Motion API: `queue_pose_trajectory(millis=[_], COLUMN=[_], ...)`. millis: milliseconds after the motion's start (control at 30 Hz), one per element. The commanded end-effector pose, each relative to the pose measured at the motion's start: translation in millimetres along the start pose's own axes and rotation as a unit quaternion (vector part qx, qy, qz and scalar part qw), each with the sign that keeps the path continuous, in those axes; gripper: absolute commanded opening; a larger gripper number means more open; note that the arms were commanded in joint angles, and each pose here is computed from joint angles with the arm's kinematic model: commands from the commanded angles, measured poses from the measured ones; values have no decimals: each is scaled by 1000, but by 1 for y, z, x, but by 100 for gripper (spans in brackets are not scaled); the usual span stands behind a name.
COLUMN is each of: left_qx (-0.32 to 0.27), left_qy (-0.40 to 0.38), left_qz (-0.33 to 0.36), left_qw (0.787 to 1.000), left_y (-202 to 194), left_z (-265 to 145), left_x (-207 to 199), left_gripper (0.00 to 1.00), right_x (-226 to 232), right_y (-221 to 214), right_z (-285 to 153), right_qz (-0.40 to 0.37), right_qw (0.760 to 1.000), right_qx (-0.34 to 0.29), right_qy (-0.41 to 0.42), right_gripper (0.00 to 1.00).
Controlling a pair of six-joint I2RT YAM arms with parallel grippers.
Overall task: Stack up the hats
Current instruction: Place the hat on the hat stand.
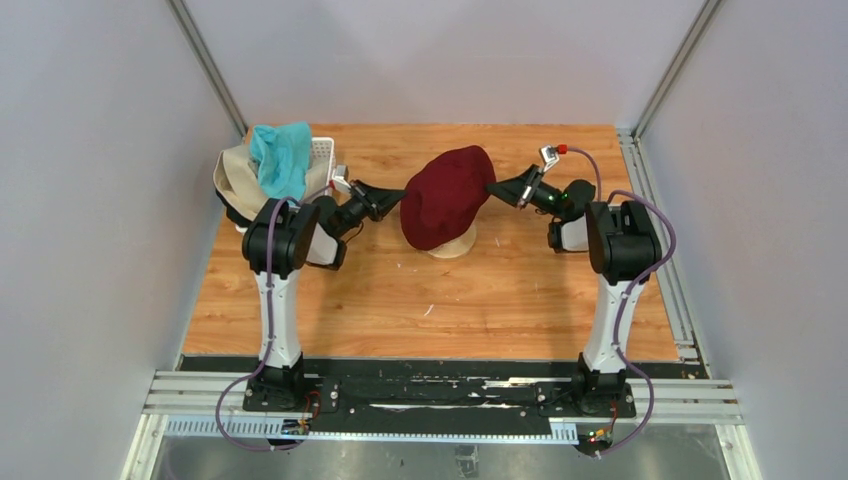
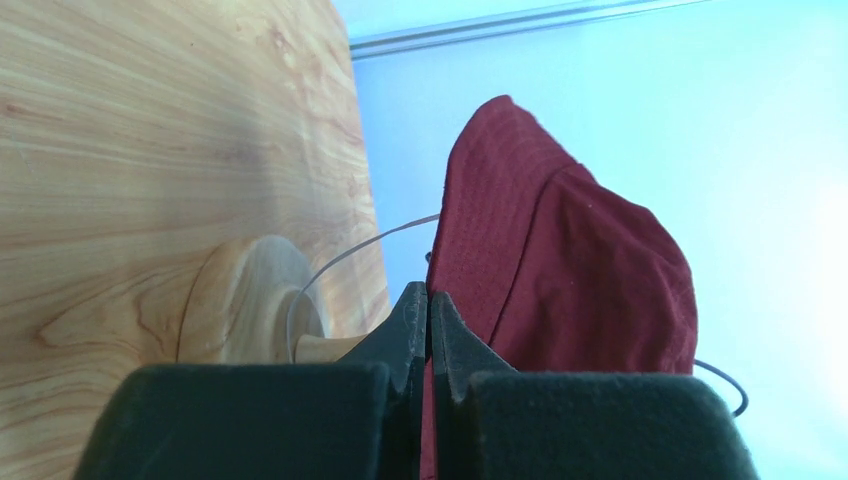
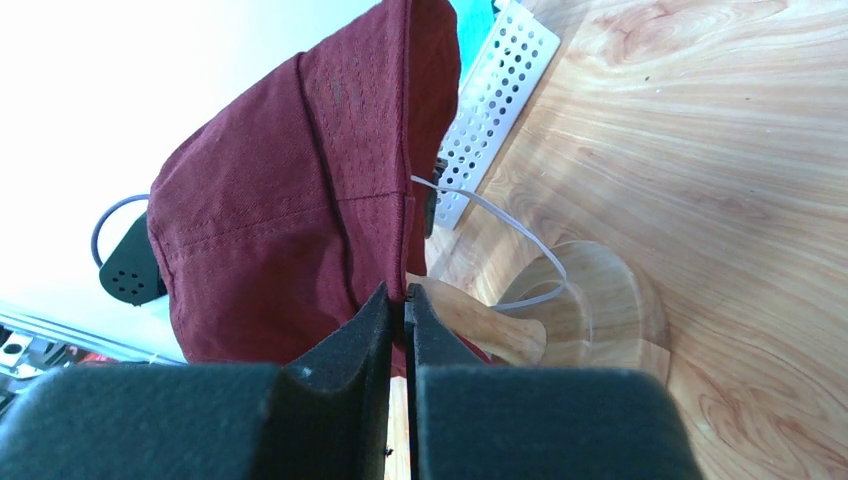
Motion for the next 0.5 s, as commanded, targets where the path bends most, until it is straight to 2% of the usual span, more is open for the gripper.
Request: queue_pose_trajectory(millis=[0, 233, 467], left_qx=[-34, -59, -73], left_qy=[-45, -61, -53], left_qz=[27, 31, 11], left_qw=[998, 996, 996], left_y=[16, 26, 31], left_z=[0, 2, 1], left_x=[-32, -47, -39], left_gripper=[0, 0, 0], right_x=[12, 10, 4], right_y=[19, 29, 29], right_z=[-13, -24, -30], right_qz=[-33, -27, -16], right_qw=[999, 998, 998], right_qx=[-38, -54, -61], right_qy=[1, -10, -19], right_gripper=[2, 2, 1])
Point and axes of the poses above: each gripper's point midway between its finger pads, its own z axis out along the fingers, its own x axis along the line the jaws close on, y = z × x, the point moved 6 cm from there along -z, back along the fingers, and after that the axes turned 2 degrees about -z, right-handed, at the moved point
